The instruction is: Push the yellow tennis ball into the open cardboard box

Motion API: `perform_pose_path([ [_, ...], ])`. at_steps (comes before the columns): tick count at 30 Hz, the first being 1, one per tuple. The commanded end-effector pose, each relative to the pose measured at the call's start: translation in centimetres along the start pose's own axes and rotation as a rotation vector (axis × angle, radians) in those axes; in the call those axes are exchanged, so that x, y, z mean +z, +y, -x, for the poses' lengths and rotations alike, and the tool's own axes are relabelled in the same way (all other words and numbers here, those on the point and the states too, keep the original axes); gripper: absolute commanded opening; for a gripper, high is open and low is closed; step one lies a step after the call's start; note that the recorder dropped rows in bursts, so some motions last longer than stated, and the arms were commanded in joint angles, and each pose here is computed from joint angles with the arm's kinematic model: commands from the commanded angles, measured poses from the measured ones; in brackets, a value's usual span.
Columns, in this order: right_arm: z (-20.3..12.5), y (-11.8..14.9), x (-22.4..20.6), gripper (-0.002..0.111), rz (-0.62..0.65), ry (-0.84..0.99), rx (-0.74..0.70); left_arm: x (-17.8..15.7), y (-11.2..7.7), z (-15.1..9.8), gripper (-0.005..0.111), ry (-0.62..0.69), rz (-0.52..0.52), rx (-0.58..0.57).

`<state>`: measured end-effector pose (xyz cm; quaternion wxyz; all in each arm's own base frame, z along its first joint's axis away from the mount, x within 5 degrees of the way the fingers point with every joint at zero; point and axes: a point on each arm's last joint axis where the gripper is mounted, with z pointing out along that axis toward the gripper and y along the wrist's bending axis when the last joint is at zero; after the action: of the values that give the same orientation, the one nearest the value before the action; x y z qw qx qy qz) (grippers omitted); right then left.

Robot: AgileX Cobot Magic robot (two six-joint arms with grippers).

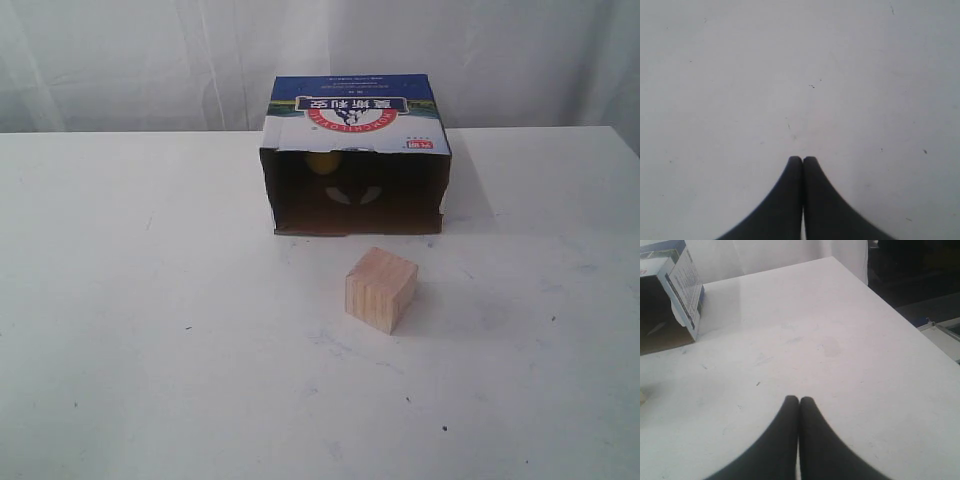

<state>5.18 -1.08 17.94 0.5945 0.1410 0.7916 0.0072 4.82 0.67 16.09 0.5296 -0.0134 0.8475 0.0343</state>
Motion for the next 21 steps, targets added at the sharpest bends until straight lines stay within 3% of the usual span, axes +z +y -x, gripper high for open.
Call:
perform_pose_path([
  [1, 0.05, 0.00, -0.01, 0.000, 0.001, -0.015, 0.001, 0.08, 0.09, -0.46, 0.000, 0.029, 0.010, 0.023],
  [21, 0.20, 0.06, -0.02, 0.000, 0.007, -0.032, 0.001, 0.08, 0.13, -0.45, 0.000, 0.029, 0.015, 0.057],
])
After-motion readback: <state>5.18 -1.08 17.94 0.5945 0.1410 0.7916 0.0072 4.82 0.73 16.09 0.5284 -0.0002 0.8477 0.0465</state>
